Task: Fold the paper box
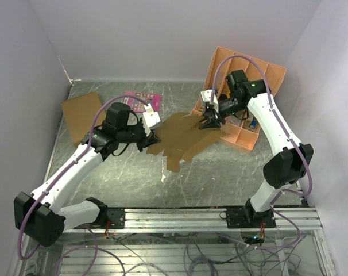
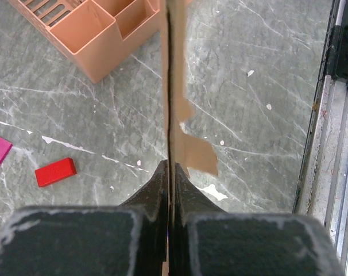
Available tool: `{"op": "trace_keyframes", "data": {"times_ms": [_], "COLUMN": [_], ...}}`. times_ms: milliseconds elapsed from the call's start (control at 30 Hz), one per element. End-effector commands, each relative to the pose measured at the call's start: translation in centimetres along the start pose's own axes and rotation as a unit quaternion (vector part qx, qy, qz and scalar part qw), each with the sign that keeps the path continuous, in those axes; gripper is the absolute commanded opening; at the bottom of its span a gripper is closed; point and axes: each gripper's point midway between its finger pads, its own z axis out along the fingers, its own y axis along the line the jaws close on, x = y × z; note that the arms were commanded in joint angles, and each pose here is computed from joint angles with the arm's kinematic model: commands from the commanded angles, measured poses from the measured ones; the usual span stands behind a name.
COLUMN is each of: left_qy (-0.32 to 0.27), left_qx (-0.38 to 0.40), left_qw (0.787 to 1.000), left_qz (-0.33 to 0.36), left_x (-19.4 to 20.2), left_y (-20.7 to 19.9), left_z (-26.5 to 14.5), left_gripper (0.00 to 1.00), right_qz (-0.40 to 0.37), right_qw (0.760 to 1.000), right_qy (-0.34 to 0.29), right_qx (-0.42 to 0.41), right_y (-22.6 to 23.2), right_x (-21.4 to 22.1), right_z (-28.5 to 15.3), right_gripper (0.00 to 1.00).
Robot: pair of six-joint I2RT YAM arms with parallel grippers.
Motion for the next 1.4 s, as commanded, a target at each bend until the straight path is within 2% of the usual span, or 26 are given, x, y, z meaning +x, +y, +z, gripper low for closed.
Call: {"op": "trace_keyframes", "data": {"times_ms": [0,33,100,233,333,400,500,533,567,600,667,800,933,1100,1367], "left_qy": [-0.033,-0.031,-0.029,-0.038,-0.048,-0.054,-0.065,-0.068,-0.072,-0.075,-0.082,-0.090,-0.092,-0.093,-0.095], "left_qx": [-0.014,-0.017,-0.022,-0.035,-0.047,-0.048,-0.047,-0.046,-0.045,-0.044,-0.041,-0.034,-0.030,-0.030,-0.029], "left_qw": [0.999,0.999,0.999,0.998,0.997,0.997,0.996,0.996,0.996,0.996,0.995,0.995,0.995,0.995,0.995], "left_qz": [0.033,0.032,0.028,0.028,0.032,0.031,0.029,0.029,0.029,0.029,0.030,0.030,0.026,0.023,0.021], "left_x": [-2.3,-2.1,-1.6,-1.5,-1.9,-2.1,-2.4,-2.4,-2.5,-2.7,-3.1,-3.6,-3.6,-3.6,-3.5], "left_y": [0.7,0.7,0.7,0.6,0.7,0.5,0.2,0.0,-0.1,-0.3,-0.5,-0.9,-0.9,-0.8,-0.7], "left_z": [-0.7,-0.8,-0.9,-1.5,-2.3,-2.6,-3.1,-3.2,-3.4,-3.5,-3.7,-3.9,-3.7,-3.6,-3.4], "left_gripper": [0.07,0.07,0.07,0.07,0.07,0.07,0.07,0.07,0.07,0.07,0.07,0.07,0.07,0.07,0.07], "right_qz": [0.002,0.004,-0.005,0.006,0.038,0.058,0.113,0.134,0.151,0.163,0.190,0.224,0.245,0.264,0.278], "right_qw": [0.999,0.997,0.992,0.982,0.962,0.941,0.897,0.884,0.879,0.880,0.892,0.910,0.914,0.916,0.923], "right_qy": [0.009,0.004,-0.024,-0.037,-0.049,-0.068,-0.084,-0.085,-0.085,-0.082,-0.096,-0.128,-0.149,-0.161,-0.193], "right_qx": [0.048,0.077,0.121,0.186,0.266,0.327,0.419,0.440,0.444,0.438,0.399,0.325,0.287,0.256,0.186], "right_y": [-1.3,-2.0,-2.5,-2.0,-2.5,-2.5,-2.6,-2.4,-2.4,-2.2,-1.4,-0.4,-0.8,-1.3,1.8], "right_x": [-1.6,-1.9,-3.7,-5.0,-4.7,-4.0,-0.9,0.7,2.1,3.4,5.2,6.0,5.6,5.5,4.3], "right_z": [-2.0,-3.8,-7.1,-11.7,-15.5,-18.9,-23.7,-24.6,-24.6,-24.1,-22.0,-17.3,-14.1,-12.1,-10.1], "right_gripper": [0.49,0.60,0.72,0.74,0.73,0.67,0.48,0.38,0.27,0.21,0.18,0.18,0.19,0.20,0.25]}}
